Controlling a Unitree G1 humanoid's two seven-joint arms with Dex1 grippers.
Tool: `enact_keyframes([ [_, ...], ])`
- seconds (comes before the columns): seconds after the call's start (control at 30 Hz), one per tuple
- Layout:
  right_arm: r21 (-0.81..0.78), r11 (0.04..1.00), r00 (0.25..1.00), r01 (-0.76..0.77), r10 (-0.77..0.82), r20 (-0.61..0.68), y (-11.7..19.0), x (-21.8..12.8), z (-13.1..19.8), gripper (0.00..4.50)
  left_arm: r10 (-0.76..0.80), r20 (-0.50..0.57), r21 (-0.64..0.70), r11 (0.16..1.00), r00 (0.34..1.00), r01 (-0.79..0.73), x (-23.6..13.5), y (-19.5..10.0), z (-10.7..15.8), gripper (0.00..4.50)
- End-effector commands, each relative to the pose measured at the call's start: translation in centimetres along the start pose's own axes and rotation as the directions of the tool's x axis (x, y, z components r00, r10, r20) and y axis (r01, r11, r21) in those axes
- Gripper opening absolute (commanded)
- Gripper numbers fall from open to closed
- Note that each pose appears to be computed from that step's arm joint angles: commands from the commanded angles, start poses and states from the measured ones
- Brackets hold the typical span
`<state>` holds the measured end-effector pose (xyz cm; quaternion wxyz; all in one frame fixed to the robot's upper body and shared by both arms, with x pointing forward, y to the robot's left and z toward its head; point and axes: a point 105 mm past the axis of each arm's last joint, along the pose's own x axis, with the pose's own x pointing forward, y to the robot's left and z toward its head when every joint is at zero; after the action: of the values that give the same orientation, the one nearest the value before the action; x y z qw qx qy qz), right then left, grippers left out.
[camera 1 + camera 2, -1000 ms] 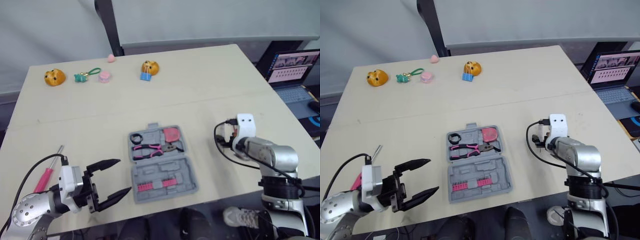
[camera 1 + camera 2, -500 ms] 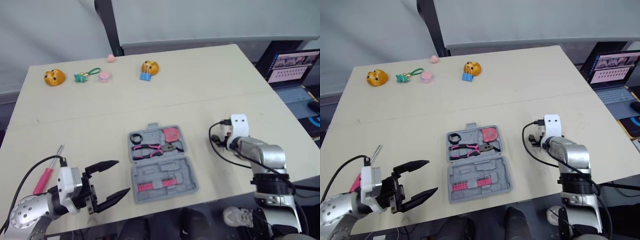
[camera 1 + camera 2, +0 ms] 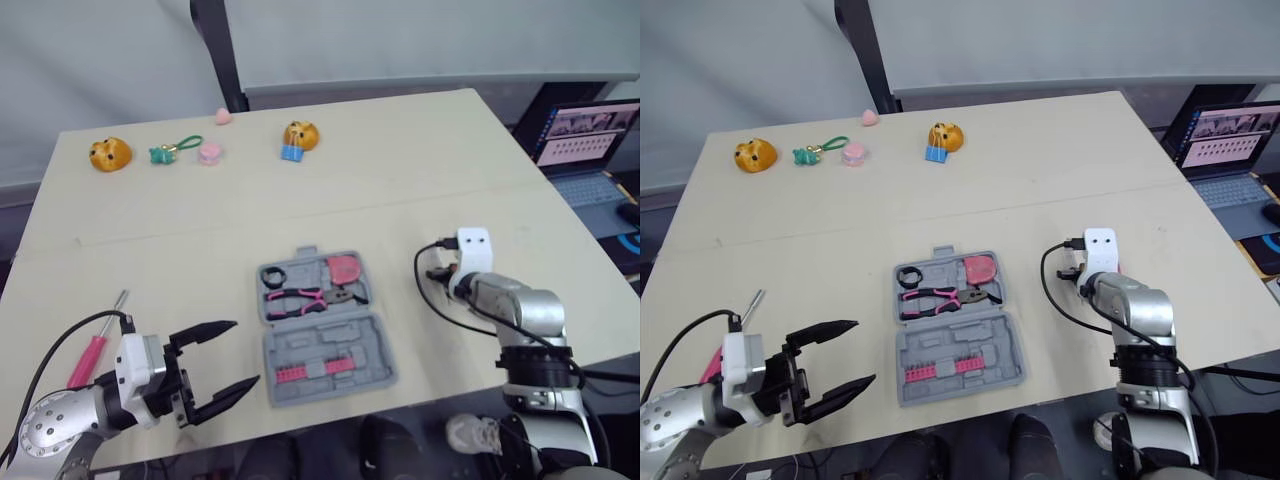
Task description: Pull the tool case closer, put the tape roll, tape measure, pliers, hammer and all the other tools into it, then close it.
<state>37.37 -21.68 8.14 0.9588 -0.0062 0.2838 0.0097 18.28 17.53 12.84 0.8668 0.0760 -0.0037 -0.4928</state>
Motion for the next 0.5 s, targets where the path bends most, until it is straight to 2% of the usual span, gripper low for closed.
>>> enact_keyframes([
  [0.03, 0.002, 0.999, 0.999, 0.041, -0.041, 0.006, -0.8, -0.4, 0.4, 0.08, -0.002, 0.007, 0.023, 1.000, 1.000, 0.002, 0.1, -0.1, 0.4, 4.50],
  [0.27, -0.128, 0.991, 0.999, -0.050, 0.050, -0.001, 0.6, -3.0, 2.4, 0.08, 0.027, 0.014, -0.024, 0.999, 1.000, -0.026, -1.2, 1.0, 0.3, 4.50],
  [0.37, -0.273, 0.948, 0.987, -0.161, 0.146, -0.073, 2.0, -5.1, 2.8, 0.08, 0.017, 0.006, -0.054, 0.998, 1.000, -0.017, -2.2, 1.5, 0.3, 4.50],
  [0.5, -0.432, 0.838, 0.940, -0.332, 0.257, -0.224, 3.9, -8.4, 2.5, 0.08, 0.000, -0.010, -0.067, 0.998, 1.000, -0.001, -3.5, 2.0, 0.5, 4.50],
])
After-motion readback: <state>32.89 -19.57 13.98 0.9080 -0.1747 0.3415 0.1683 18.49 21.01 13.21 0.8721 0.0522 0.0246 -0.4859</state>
